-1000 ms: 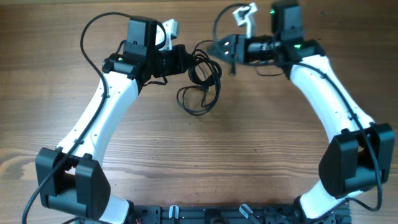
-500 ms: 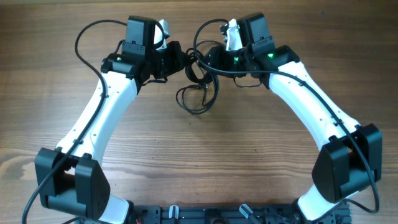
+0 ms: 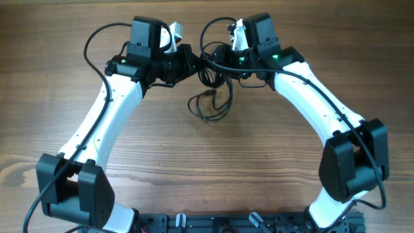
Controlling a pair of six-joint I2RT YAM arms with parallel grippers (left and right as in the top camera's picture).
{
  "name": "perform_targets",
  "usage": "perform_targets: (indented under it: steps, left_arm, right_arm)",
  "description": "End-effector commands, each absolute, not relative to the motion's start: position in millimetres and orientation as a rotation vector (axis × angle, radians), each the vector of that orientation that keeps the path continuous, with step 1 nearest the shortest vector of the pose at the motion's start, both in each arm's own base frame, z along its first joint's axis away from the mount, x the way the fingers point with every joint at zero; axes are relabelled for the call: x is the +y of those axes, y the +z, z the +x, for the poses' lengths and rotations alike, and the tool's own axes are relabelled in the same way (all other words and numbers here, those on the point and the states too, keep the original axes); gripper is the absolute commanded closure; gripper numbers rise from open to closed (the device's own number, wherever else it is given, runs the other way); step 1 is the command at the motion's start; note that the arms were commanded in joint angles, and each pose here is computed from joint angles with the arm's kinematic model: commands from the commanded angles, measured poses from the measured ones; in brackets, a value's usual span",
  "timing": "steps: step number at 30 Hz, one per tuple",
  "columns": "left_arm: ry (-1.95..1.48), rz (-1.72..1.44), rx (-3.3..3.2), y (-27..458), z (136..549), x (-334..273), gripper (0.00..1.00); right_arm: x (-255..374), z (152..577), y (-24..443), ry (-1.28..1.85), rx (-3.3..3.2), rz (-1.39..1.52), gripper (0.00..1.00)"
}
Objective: Untangle cables
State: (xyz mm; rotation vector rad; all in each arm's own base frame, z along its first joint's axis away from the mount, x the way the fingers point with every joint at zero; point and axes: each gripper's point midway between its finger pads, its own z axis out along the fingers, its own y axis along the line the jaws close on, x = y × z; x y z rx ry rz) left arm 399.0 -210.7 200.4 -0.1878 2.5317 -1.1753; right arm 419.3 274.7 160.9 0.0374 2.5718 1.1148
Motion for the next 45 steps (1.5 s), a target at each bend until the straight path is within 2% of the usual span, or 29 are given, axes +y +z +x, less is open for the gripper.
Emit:
perform_targets:
  steps: [1, 3, 8, 11, 16, 22, 29, 39, 40, 42, 45]
  left_arm:
    - [-1.282, -0.158, 2.516, 213.0, 392.2, -221.9, 0.96]
    - [-1.291, -0.143, 2.514, 214.1, 390.9, -225.2, 0.96]
    - [-1.290, -0.146, 2.511, 214.2, 391.9, -223.3, 0.96]
    - [-1.186, -0.223, 2.524, 204.8, 400.8, -206.1, 0.96]
    - [-0.623, -0.493, 2.576, 163.4, 416.4, -134.9, 0.96]
    - [-0.218, -0.660, 2.570, 146.5, 410.9, -68.0, 0.96]
    - [-0.156, -0.826, 2.585, 139.0, 401.4, -18.5, 0.96]
    - [-0.460, -0.543, 2.698, 142.7, 394.2, -92.1, 0.96]
    - [-0.465, -0.509, 2.708, 142.7, 391.7, -102.0, 0.85]
    - [-0.481, -0.438, 2.720, 143.0, 387.6, -122.5, 0.65]
    - [-0.436, -0.360, 2.715, 142.4, 385.3, -141.0, 0.20]
  right_arm:
    - [279.4, 424.1, 141.0, 1.127, 2.610, 0.082, 0.66]
    - [279.5, 428.5, 137.6, 1.125, 2.602, 0.088, 0.71]
    - [253.3, 439.7, 132.0, 1.053, 2.597, 0.080, 0.96]
    - [234.7, 442.8, 140.7, 1.108, 2.560, -0.028, 0.96]
    - [213.1, 433.2, 184.5, 1.201, 2.426, -0.250, 0.96]
    - [172.5, 432.4, 222.8, 1.127, 2.371, -0.166, 0.96]
    - [83.8, 448.8, 221.4, 0.962, 2.388, 0.164, 0.96]
    - [97.5, 442.1, 219.7, 0.971, 2.402, 0.070, 0.96]
    - [99.6, 441.0, 219.1, 0.973, 2.407, 0.065, 0.95]
    - [100.6, 439.2, 218.0, 0.970, 2.413, 0.049, 0.78]
    - [101.4, 436.4, 215.8, 0.970, 2.427, 0.044, 0.60]
